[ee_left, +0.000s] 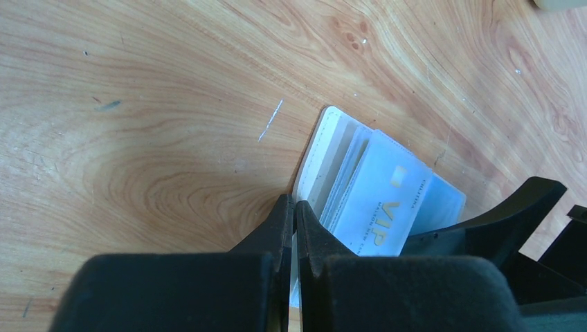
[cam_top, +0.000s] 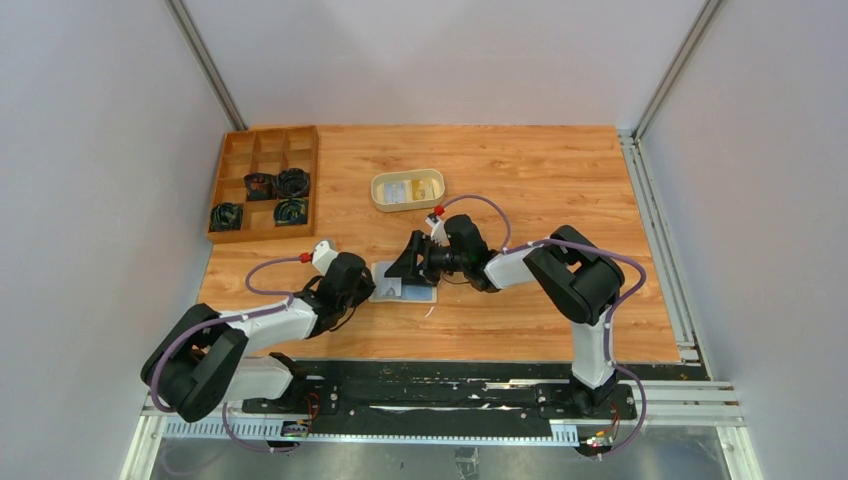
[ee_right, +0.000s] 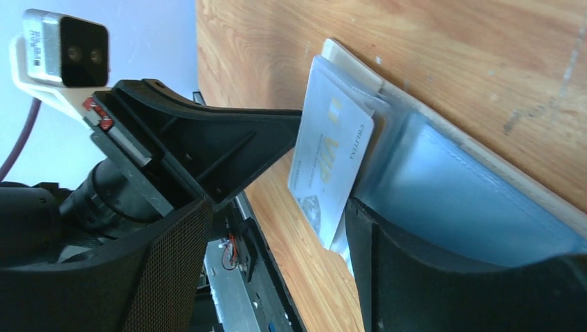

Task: Take the credit cards out of the card holder

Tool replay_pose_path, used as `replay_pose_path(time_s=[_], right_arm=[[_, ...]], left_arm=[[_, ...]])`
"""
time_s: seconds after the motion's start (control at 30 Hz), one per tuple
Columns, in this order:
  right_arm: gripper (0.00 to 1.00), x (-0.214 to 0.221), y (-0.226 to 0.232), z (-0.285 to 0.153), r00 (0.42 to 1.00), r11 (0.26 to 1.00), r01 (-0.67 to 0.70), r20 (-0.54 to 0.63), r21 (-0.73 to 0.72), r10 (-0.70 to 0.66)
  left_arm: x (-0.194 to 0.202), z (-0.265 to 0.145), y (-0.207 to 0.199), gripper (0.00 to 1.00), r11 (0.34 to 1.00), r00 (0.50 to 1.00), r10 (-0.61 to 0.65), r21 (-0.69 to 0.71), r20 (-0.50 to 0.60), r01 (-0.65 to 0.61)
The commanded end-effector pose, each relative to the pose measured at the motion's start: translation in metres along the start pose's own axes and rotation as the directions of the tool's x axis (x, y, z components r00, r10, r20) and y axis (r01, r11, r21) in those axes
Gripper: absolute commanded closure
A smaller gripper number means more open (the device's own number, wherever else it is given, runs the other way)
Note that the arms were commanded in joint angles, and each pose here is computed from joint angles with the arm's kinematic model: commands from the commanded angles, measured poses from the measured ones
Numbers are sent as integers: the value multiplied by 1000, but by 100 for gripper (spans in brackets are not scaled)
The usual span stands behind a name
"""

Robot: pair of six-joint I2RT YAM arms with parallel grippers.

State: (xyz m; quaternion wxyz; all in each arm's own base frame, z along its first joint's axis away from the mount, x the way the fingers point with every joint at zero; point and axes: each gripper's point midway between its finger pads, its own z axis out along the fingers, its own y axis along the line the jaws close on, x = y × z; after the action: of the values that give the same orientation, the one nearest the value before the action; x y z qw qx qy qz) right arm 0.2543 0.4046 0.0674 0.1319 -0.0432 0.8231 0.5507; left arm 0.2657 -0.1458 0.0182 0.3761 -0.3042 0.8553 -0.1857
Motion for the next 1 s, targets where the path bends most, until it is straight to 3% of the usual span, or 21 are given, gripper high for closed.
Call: replay_pose_path(time_s=[0.0, 0.17, 0.57, 0.97], right_arm=[[27, 1, 24, 4, 999, 993, 37, 4, -113, -37], [31, -1, 42, 7, 998, 978, 58, 14, -199, -57], [31, 14, 14, 23, 997, 997, 39, -63, -63, -43], [32, 10, 16, 7, 997, 997, 57, -55, -57, -60]], left_arm=[[18, 0, 47, 100, 986, 997, 66, -149, -50, -73], [19, 0, 46, 100, 986, 996, 68, -146, -53, -76], [20, 0, 45, 100, 986, 996, 69, -145, -54, -76], [21, 1, 49, 100, 984, 995, 77, -156, -57, -85]])
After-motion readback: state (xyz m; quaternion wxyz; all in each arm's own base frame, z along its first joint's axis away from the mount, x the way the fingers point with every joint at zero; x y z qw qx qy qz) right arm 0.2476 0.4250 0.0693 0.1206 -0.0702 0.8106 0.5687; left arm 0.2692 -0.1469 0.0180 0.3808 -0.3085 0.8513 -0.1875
